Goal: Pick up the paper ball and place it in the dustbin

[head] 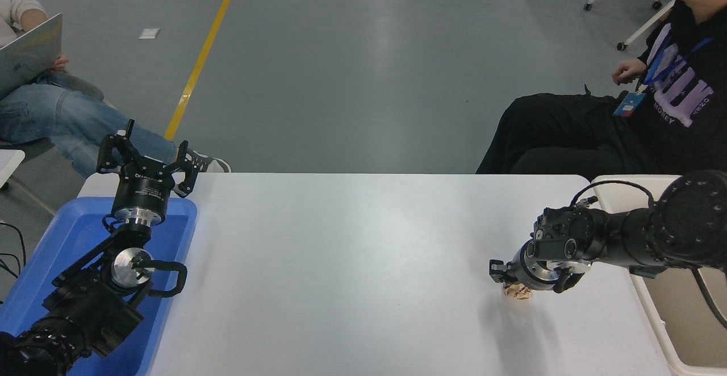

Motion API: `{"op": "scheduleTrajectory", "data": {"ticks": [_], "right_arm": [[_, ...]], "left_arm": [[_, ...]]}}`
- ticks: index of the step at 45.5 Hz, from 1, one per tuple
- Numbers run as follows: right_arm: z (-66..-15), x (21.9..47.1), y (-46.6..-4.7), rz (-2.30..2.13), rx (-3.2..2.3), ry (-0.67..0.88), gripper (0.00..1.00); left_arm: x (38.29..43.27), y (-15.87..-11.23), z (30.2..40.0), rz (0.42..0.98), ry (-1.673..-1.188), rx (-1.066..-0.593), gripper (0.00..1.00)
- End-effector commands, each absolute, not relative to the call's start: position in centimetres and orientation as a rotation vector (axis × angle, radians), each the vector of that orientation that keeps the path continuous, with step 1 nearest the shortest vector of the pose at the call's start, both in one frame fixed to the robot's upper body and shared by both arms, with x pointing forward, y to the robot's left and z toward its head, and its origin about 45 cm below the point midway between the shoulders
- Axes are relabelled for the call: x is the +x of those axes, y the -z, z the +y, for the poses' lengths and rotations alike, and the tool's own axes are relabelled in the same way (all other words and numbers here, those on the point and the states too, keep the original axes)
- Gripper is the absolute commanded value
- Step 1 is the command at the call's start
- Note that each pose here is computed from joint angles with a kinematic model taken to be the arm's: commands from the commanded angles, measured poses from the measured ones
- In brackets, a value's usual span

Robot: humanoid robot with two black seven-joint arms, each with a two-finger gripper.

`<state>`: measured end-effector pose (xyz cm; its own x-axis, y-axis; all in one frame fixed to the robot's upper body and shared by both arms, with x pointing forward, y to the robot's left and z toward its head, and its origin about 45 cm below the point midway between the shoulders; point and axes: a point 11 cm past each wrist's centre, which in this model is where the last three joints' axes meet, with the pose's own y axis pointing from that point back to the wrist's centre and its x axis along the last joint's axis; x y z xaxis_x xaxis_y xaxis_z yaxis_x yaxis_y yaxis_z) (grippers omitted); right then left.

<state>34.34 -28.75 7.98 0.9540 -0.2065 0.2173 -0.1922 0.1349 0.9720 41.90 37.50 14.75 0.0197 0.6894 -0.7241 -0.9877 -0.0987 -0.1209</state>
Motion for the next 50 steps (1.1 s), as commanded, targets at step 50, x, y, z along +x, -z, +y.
{"op": "scheduleTrajectory", "data": {"ticks": [50], "right_arm": [[-29.4,35.2,-39.5,-0.311,1.667,0.031,0.0]], "left_arm": [[41.9,-14.75,37.51,0.515,-1.517,-0.758,0.99]]}}
